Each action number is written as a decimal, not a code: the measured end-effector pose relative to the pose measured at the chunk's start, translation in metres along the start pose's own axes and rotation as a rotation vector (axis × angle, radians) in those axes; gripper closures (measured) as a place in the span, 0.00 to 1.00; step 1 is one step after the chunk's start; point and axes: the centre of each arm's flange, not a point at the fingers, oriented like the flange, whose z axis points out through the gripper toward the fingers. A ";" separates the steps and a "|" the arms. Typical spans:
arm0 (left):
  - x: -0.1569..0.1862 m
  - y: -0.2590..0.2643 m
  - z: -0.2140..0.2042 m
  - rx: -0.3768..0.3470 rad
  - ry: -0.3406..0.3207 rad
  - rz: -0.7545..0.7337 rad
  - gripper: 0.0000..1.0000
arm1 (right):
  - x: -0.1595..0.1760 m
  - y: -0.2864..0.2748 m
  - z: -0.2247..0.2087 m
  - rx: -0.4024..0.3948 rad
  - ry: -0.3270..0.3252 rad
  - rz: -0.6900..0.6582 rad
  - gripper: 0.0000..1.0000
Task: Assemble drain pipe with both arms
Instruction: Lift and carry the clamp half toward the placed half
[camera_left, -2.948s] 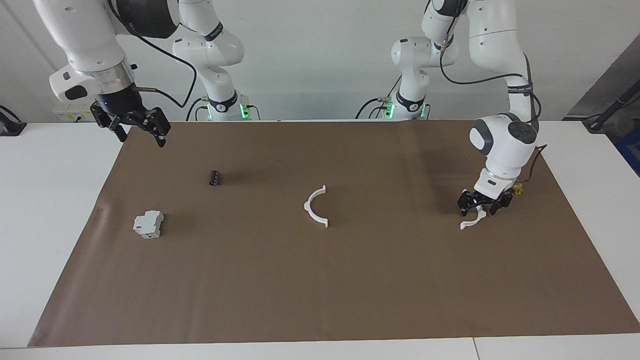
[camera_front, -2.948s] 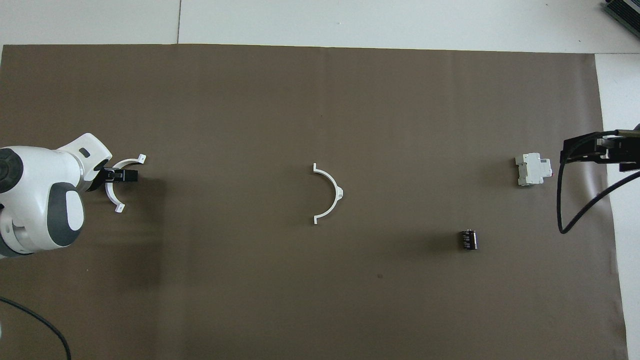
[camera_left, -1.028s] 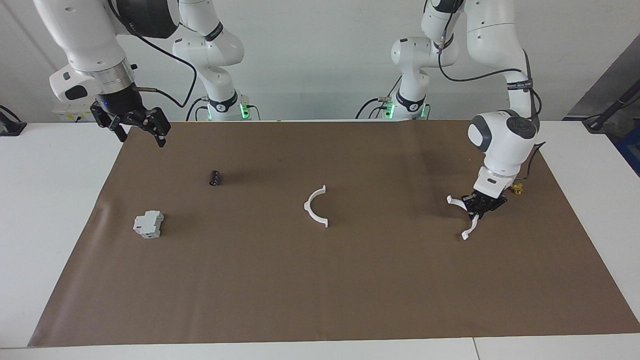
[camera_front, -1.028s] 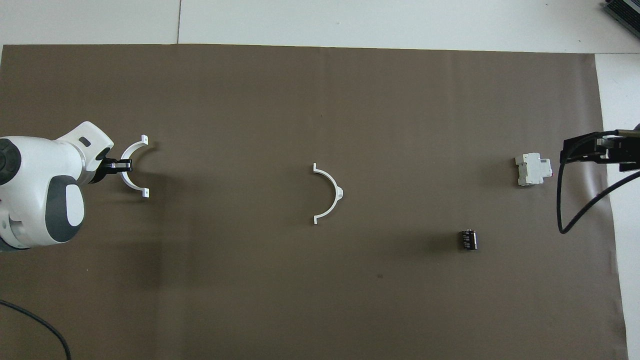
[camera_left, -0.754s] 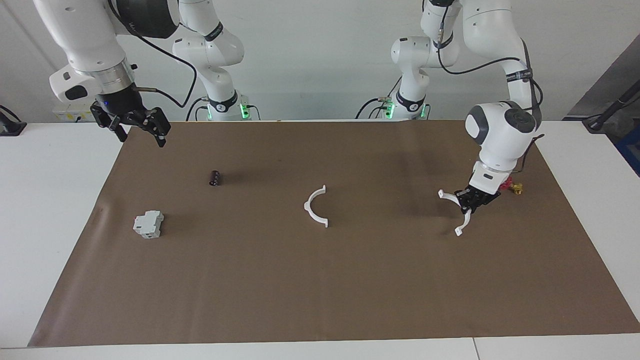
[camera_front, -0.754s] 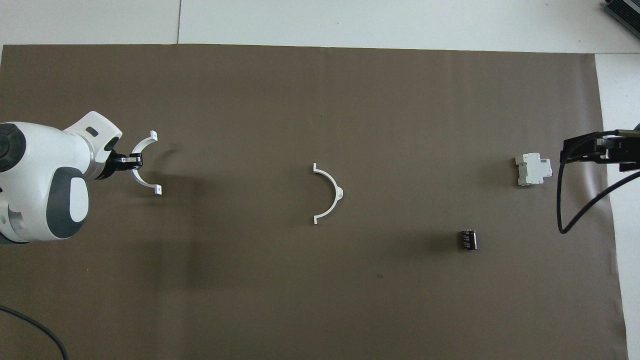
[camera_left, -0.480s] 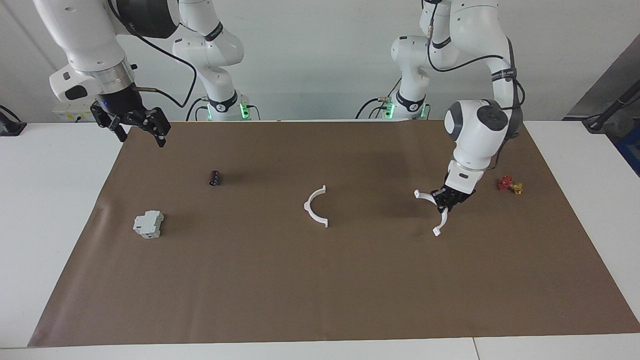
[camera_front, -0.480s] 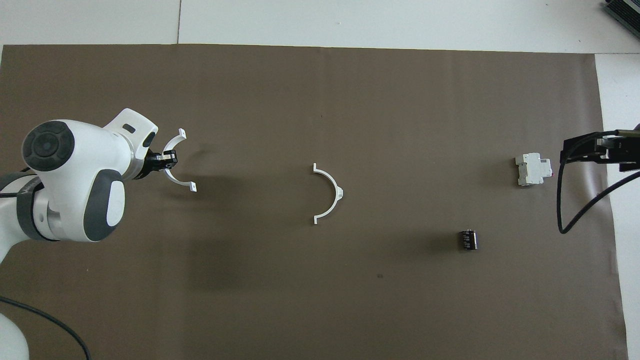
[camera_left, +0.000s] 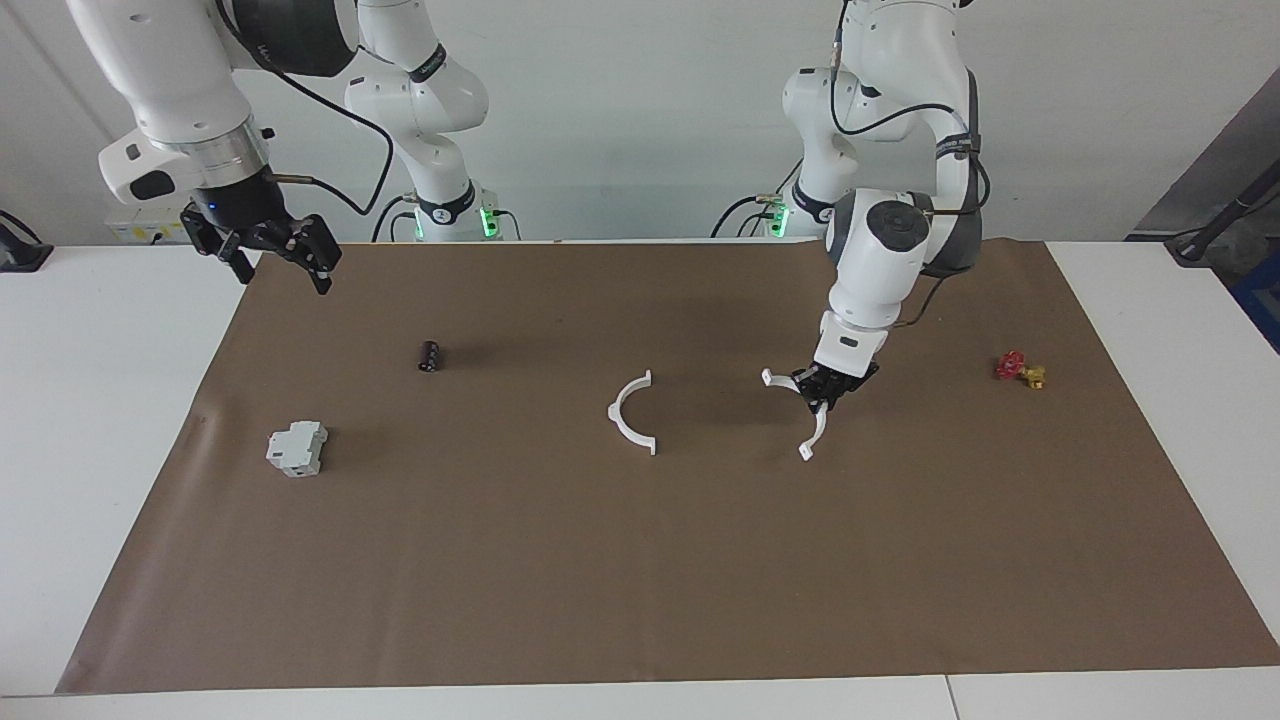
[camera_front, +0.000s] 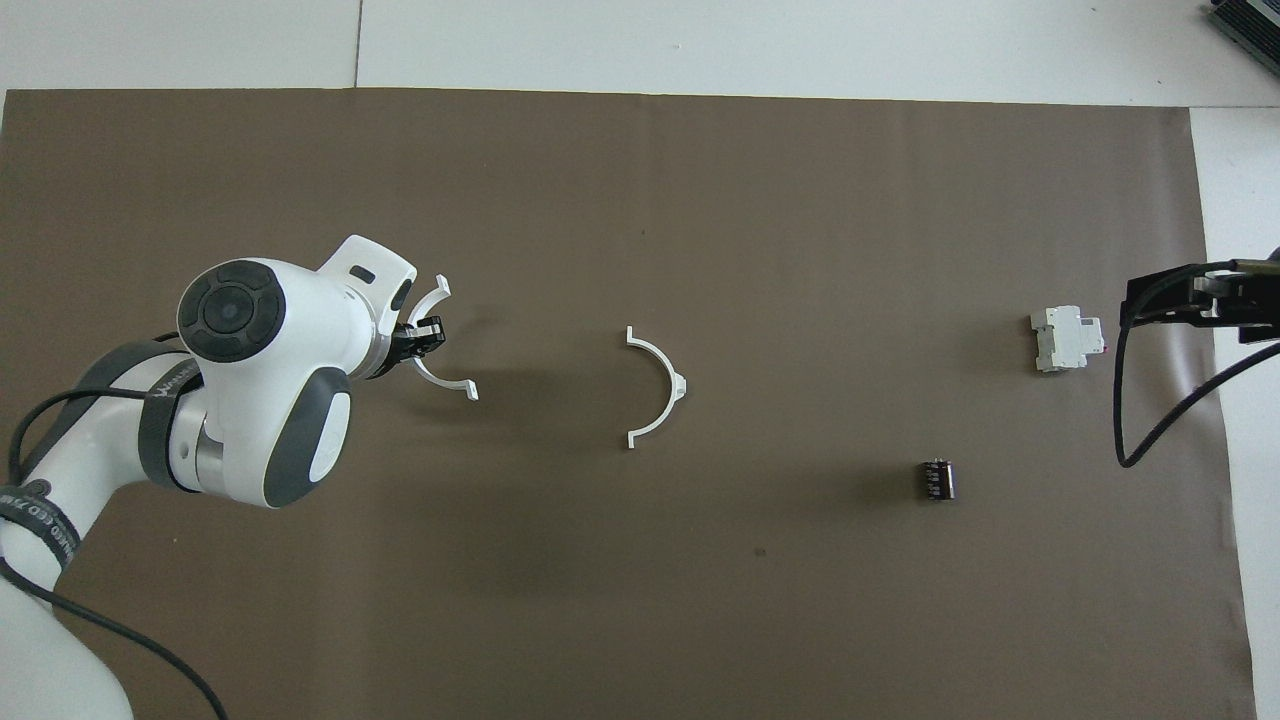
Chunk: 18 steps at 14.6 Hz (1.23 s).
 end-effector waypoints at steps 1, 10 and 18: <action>-0.002 0.003 0.000 0.006 0.004 0.014 0.79 | 0.000 0.000 0.000 0.000 0.000 0.000 0.00; -0.024 0.100 0.010 0.025 0.042 0.200 0.79 | 0.000 0.000 0.000 0.000 0.000 0.000 0.00; -0.031 0.127 0.038 0.045 0.025 0.241 0.79 | 0.000 0.000 0.000 0.000 0.000 0.000 0.00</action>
